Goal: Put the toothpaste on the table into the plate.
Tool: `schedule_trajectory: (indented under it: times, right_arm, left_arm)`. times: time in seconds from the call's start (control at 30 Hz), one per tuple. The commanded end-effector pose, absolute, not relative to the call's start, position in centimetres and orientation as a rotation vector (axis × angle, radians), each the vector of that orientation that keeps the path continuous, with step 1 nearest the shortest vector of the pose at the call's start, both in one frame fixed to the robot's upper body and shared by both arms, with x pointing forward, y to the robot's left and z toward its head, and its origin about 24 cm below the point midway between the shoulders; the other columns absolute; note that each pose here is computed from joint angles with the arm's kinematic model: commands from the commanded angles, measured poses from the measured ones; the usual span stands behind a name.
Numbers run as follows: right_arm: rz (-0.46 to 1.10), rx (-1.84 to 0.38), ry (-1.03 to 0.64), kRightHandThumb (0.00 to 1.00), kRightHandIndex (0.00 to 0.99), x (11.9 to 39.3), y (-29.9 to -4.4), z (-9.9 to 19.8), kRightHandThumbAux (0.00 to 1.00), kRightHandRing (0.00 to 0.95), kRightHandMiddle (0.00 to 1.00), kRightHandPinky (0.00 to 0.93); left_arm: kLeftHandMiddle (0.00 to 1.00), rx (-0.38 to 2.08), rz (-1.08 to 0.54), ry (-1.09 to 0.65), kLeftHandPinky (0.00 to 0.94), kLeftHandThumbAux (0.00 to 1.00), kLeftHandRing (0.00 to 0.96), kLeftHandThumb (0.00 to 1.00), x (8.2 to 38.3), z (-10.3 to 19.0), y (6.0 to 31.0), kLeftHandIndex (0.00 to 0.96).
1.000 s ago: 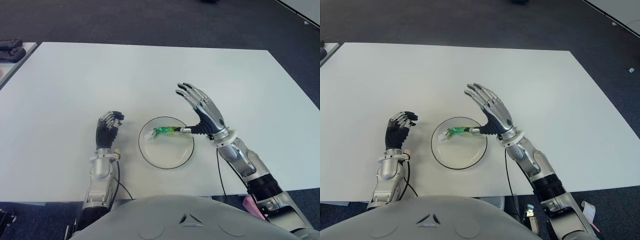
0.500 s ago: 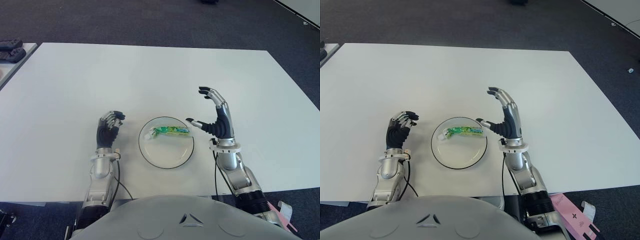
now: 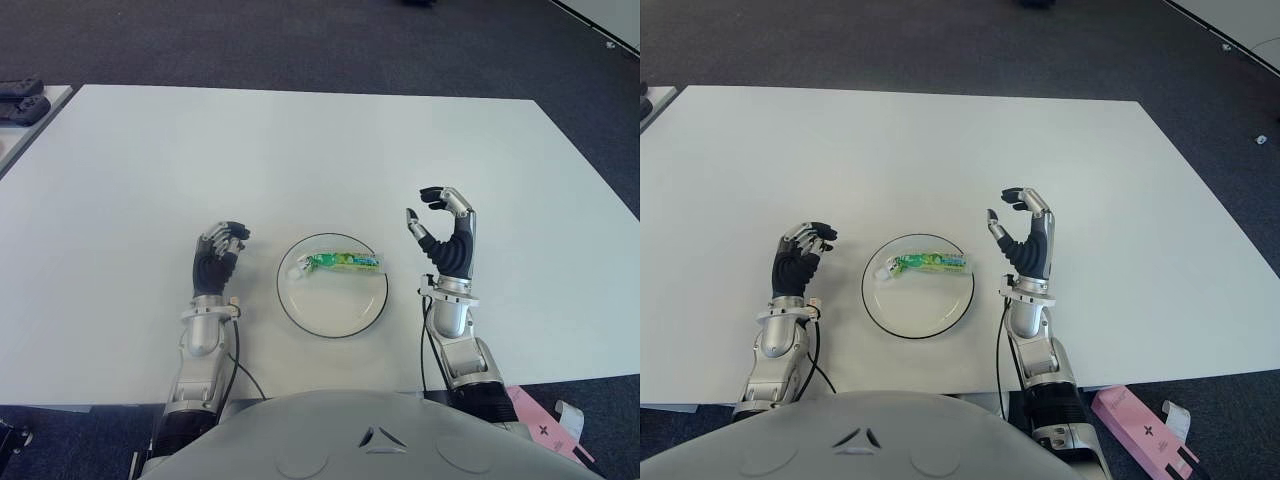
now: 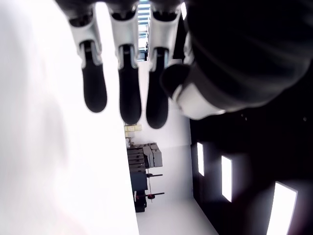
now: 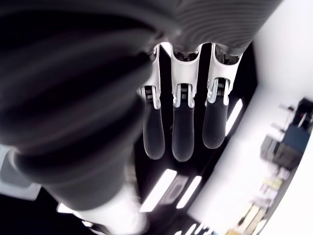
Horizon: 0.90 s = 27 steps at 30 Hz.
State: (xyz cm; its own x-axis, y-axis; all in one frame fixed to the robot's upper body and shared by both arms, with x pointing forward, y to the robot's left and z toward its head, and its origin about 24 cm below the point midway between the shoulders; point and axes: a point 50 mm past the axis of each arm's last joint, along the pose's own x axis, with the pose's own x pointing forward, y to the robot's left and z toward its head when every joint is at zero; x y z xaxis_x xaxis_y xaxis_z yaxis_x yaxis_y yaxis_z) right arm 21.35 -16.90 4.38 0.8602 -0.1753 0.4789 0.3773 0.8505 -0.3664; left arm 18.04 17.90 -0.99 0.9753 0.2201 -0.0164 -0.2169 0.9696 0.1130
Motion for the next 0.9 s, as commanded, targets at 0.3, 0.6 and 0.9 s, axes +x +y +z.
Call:
schedule_trajectory:
  times: [0.3,0.6,0.9]
  right_arm:
    - [-0.368,-0.464,-0.285,0.696,0.427,21.2,-17.7,1.9,0.731,0.506,0.518,0.454]
    - [-0.367,-0.386,-0.155,0.698,0.428,21.2,-18.1,0.5,0.73,0.503,0.522,0.438]
    - [-0.338,-0.306,-0.081,0.699,0.428,21.0,-18.1,-0.4,0.73,0.459,0.488,0.415]
  left_arm:
    - [0.46,0.119,0.208,0.047,0.44,0.721,0.439,0.718,18.2,-1.1,17.9,0.428]
    - [0.461,0.114,0.203,0.044,0.438,0.722,0.437,0.717,18.3,-1.1,17.8,0.428]
    - [0.457,0.109,0.206,0.048,0.435,0.722,0.432,0.718,18.3,-1.1,17.7,0.428]
